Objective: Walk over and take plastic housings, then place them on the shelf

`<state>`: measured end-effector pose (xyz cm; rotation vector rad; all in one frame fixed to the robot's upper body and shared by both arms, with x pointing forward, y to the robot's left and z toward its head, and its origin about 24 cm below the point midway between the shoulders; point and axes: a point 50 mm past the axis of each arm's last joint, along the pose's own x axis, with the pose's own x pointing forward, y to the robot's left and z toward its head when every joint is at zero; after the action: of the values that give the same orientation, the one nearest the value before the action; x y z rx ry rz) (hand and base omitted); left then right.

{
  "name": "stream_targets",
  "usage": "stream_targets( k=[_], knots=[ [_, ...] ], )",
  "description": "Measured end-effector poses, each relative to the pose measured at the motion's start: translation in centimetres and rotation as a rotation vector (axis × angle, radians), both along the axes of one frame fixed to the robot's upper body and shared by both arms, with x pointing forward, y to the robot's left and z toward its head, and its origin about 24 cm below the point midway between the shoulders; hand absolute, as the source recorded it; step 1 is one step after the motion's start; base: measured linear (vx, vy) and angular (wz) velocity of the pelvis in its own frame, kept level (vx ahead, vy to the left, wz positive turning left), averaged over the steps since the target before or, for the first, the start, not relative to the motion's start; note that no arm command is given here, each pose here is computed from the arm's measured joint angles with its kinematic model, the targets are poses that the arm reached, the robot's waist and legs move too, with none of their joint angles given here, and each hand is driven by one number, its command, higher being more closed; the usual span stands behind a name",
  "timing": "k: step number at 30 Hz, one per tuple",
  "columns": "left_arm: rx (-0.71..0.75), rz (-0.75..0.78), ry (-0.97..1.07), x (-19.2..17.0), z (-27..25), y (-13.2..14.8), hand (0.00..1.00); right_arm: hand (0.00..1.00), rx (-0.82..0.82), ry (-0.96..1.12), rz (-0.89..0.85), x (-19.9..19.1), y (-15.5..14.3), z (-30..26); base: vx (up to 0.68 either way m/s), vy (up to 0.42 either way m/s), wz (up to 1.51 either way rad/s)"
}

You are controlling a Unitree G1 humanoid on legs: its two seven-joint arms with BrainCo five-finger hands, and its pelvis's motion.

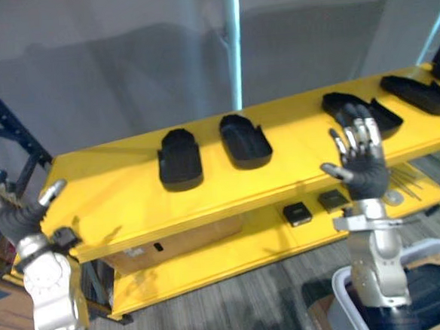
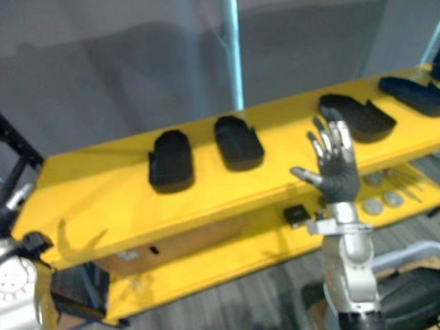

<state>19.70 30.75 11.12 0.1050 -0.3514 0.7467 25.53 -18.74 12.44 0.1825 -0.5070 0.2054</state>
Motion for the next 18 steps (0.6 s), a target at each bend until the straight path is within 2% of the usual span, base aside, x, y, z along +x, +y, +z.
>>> stream_targets(
  k=[4,5,9,14,18],
  knots=[
    [-0.039,0.006,0.151,-1.3,-3.4,-0.9,0.00,0.00,-0.061,0.065,0.160,0.5,1.9,-1.0,0.00,0.002,0.04],
    [-0.070,-0.003,0.245,-1.7,-5.6,-1.3,0.00,0.00,-0.086,0.093,0.207,0.6,2.5,-1.4,0.01,-0.003,0.27],
    [-0.185,0.008,0.467,-3.1,-11.1,-2.0,0.00,0.00,-0.184,0.161,0.255,1.6,3.0,-2.6,0.02,-0.004,0.24],
    [-0.333,0.025,0.849,-7.9,-19.4,-3.1,0.00,0.00,-0.395,0.225,0.324,3.6,4.1,-3.8,0.04,-0.014,0.05],
    [-0.404,0.059,0.982,-10.5,-21.9,-3.1,0.00,0.00,-0.514,0.236,0.342,5.0,4.9,-3.8,0.02,-0.010,0.11]
  ],
)
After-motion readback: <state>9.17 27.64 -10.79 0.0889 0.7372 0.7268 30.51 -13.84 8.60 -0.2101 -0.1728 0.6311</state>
